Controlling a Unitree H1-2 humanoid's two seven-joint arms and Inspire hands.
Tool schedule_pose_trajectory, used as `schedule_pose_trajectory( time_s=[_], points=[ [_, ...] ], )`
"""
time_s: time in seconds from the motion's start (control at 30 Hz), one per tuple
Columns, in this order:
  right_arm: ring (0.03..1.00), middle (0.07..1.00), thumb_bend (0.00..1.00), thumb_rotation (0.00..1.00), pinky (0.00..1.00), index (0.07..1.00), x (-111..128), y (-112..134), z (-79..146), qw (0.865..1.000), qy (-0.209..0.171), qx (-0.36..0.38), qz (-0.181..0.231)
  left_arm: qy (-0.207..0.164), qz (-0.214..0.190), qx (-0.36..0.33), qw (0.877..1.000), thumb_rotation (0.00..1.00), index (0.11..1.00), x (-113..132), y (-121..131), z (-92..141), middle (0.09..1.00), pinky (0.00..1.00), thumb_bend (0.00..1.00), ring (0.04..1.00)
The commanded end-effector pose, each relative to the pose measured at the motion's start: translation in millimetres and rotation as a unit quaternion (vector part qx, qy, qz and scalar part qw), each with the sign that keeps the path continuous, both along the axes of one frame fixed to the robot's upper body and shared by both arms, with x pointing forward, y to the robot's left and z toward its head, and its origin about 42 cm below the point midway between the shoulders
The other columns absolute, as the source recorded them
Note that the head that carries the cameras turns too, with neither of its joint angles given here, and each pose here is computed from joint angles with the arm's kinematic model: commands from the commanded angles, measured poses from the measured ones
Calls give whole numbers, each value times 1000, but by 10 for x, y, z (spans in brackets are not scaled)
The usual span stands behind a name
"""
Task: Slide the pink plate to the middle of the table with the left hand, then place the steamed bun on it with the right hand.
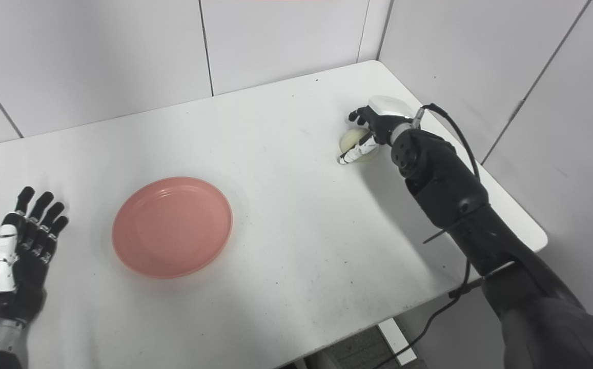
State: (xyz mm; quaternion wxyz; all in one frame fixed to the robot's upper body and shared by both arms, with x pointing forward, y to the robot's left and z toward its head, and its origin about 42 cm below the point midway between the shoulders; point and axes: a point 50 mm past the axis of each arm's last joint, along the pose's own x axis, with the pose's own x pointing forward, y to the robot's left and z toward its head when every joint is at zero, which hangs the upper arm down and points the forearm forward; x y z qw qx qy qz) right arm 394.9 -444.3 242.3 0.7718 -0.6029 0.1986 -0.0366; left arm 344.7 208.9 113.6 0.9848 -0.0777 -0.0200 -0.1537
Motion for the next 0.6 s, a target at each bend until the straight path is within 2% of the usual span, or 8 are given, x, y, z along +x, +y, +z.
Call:
schedule_pose_trajectory(
  time_s=[0.0, 0.03, 0.1, 0.13, 0.37, 0.57],
  points=[
    [623, 675, 764, 79, 583, 674, 66, -117, 207, 999, -17, -31, 0, 62, 9, 7, 998, 1000, 991, -208, 125, -307, 972, 964, 421, 955],
    [598, 652, 643, 104, 561, 586, 76, -139, 198, 999, -16, -33, -3, 62, 8, 7, 998, 1000, 992, -207, 125, -306, 973, 965, 420, 956],
    [502, 498, 550, 21, 445, 529, 87, -193, 185, 999, -16, -28, -11, 61, 8, 8, 998, 1000, 993, -207, 126, -307, 973, 963, 422, 955],
    [465, 469, 534, 8, 406, 526, 89, -218, 180, 999, -17, -25, -14, 61, 7, 9, 998, 1000, 995, -207, 127, -309, 973, 964, 423, 954],
    [435, 445, 522, 0, 373, 531, 91, -297, 173, 999, -19, -23, -23, 63, 7, 10, 998, 1000, 992, -205, 130, -316, 972, 965, 429, 954],
    [417, 437, 521, 0, 356, 535, 78, -302, 253, 999, -37, -11, -20, 63, 8, 7, 998, 1000, 992, -207, 92, -308, 970, 958, 434, 951]
  ],
)
